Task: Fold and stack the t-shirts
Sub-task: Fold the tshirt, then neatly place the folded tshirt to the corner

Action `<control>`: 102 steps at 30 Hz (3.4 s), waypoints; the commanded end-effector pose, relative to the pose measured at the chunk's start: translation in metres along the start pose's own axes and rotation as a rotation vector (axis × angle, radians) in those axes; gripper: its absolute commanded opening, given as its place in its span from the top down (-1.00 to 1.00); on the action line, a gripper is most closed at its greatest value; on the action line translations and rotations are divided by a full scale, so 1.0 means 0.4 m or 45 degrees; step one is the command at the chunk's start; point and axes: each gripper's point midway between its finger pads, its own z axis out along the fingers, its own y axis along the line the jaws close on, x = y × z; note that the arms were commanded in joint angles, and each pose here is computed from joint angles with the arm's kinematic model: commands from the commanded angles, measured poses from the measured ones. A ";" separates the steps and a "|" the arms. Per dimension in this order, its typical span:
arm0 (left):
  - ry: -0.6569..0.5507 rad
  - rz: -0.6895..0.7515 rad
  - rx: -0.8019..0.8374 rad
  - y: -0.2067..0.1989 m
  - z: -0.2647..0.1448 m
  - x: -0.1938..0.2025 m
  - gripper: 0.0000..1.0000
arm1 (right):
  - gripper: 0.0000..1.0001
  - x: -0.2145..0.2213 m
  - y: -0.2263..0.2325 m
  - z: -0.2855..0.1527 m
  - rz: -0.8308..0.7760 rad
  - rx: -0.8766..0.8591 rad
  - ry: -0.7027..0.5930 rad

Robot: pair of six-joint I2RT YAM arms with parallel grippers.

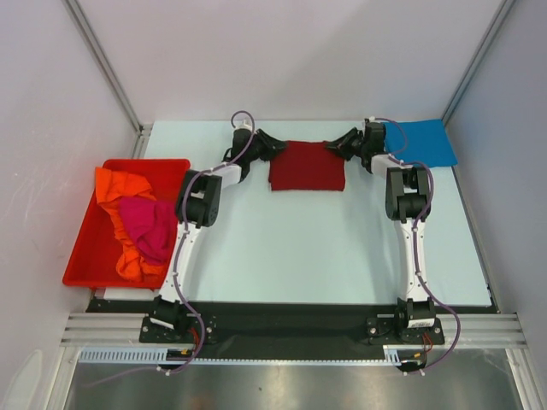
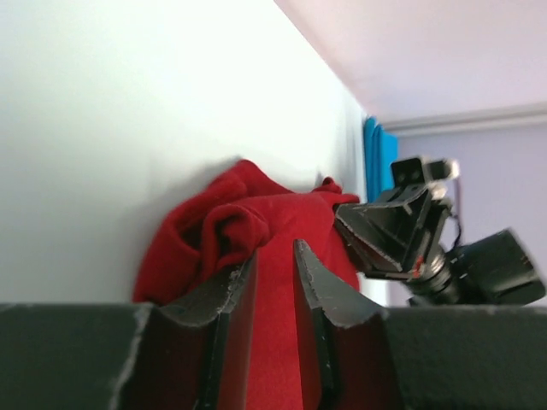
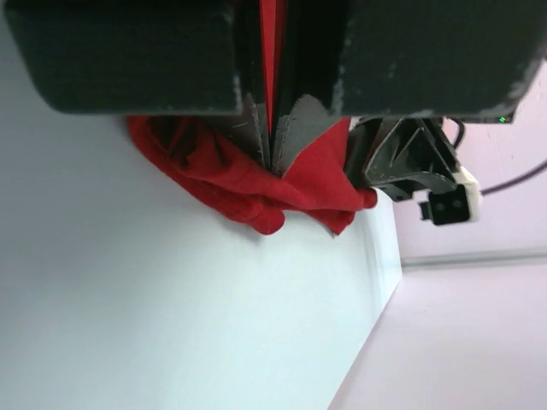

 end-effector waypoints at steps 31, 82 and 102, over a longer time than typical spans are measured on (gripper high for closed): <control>0.189 0.339 0.082 -0.301 -0.211 0.020 -0.09 | 0.82 -0.083 0.287 -0.256 -0.368 0.098 0.008; 0.487 1.963 -0.265 -0.342 -0.289 0.517 -0.72 | -0.01 0.106 0.056 -0.580 -0.038 0.406 0.248; 0.555 2.414 -0.358 -0.160 -0.150 0.567 -0.34 | -0.02 0.129 0.015 -0.613 -0.030 0.356 0.185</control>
